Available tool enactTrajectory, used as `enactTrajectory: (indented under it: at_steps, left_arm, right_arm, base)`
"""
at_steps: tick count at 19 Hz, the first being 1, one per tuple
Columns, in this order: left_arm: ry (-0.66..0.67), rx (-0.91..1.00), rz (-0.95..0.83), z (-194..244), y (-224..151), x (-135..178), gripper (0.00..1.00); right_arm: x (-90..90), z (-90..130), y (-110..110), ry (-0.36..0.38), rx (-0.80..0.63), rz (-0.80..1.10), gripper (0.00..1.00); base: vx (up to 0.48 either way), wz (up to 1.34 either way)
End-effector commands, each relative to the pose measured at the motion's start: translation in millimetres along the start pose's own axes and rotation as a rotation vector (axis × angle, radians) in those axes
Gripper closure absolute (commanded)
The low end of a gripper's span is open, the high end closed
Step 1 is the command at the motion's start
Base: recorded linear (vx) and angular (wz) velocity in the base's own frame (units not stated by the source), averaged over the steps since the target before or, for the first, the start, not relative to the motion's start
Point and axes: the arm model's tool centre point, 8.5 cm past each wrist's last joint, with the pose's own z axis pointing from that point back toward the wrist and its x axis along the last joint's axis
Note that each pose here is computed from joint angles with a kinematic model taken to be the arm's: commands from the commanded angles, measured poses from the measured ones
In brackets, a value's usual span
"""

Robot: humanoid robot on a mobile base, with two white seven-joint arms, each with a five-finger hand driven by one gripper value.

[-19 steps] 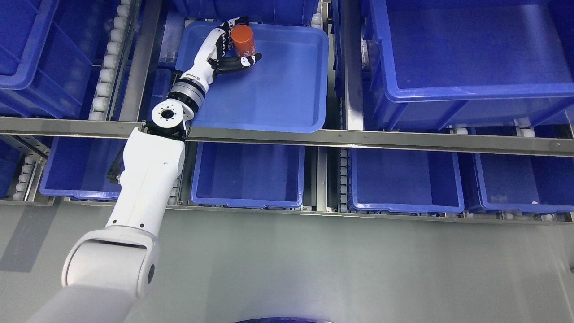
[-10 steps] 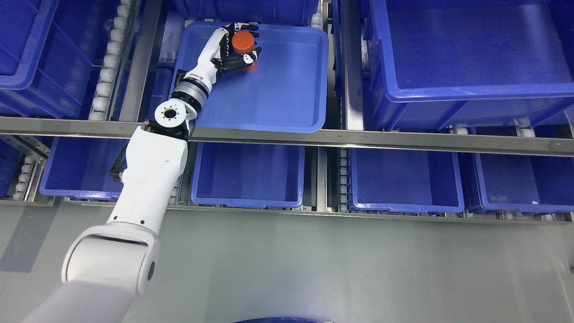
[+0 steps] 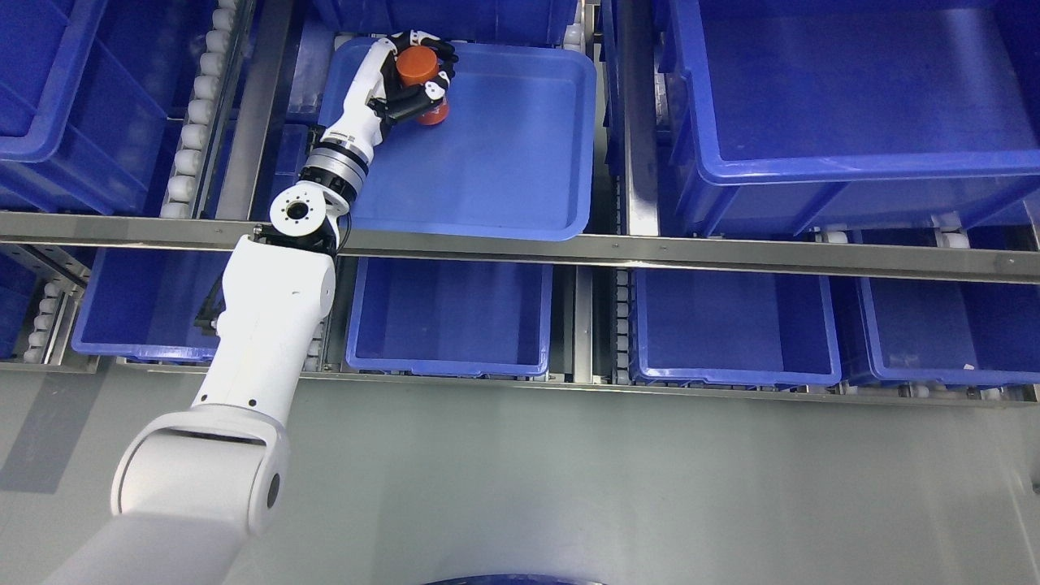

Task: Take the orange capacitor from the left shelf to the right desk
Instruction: 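Close the left hand fingers around the orange capacitor and lift it, then carry the capacitor in the left hand toward the red tray on the table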

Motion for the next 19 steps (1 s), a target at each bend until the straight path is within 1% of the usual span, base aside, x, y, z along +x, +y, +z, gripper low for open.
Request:
enactTrajectory:
  at_steps: [1,2,3,6,8,12,13,15,19]
  left_arm:
    - [-0.216,0.038,0.066,9.3,20.3,69.7,1.0]
    - [-0.222,0.023,0.107,20.2,14.5,73.5,1.0]
    - [-0.213,0.001,0.161,43.6,3.5,68.0,1.0]
    - [-0.238,-0.017,0.168,82.2,-11.7,63.2,0.99]
    - [-0.295,-0.027,0.156,90.5,-12.8,72.3,0.99]
    - [-0.421,-0.057,0.12,96.2,-19.5,109.1,0.99]
    - [-0.443,-0.07,0.114,99.6,-24.5,112.5,0.99]
    - [-0.464,-0.108,0.109,105.8,-37.7,112.8,0.99]
    - [-0.454,-0.133,0.114,121.4,-48.9,95.8,0.99]
  right_arm:
    - [12.8,0.4,-11.4,-0.036,-0.017,-0.005,0.0]
    - [12.6,0.4,-11.4,-0.034,-0.017,-0.005,0.0]
    - [12.8,0.4,-11.4,-0.036,-0.017,-0.005,0.0]
    - [12.8,0.4,-11.4,-0.036,-0.017,-0.005,0.0]
    - [12.8,0.4,-11.4,-0.036,-0.017,-0.005,0.0]
    - [12.8,0.4,-11.4,-0.036,-0.017,-0.005,0.0]
    - [12.8,0.4,-11.4,-0.036,-0.017,-0.005,0.0]
    - [12.8,0.4,-11.4,-0.036,-0.017,-0.005,0.0]
    - [12.8,0.4,-11.4,-0.036,-0.017,-0.005,0.0]
  base:
    - [0.0,0.0]
    - [0.0,0.0]
    - [0.0,0.0]
    - [0.0,0.0]
    - [0.0,0.0]
    - [0.0,0.0]
    - [0.0,0.0]
    - [0.014,0.0]
    - [-0.03,0.0]
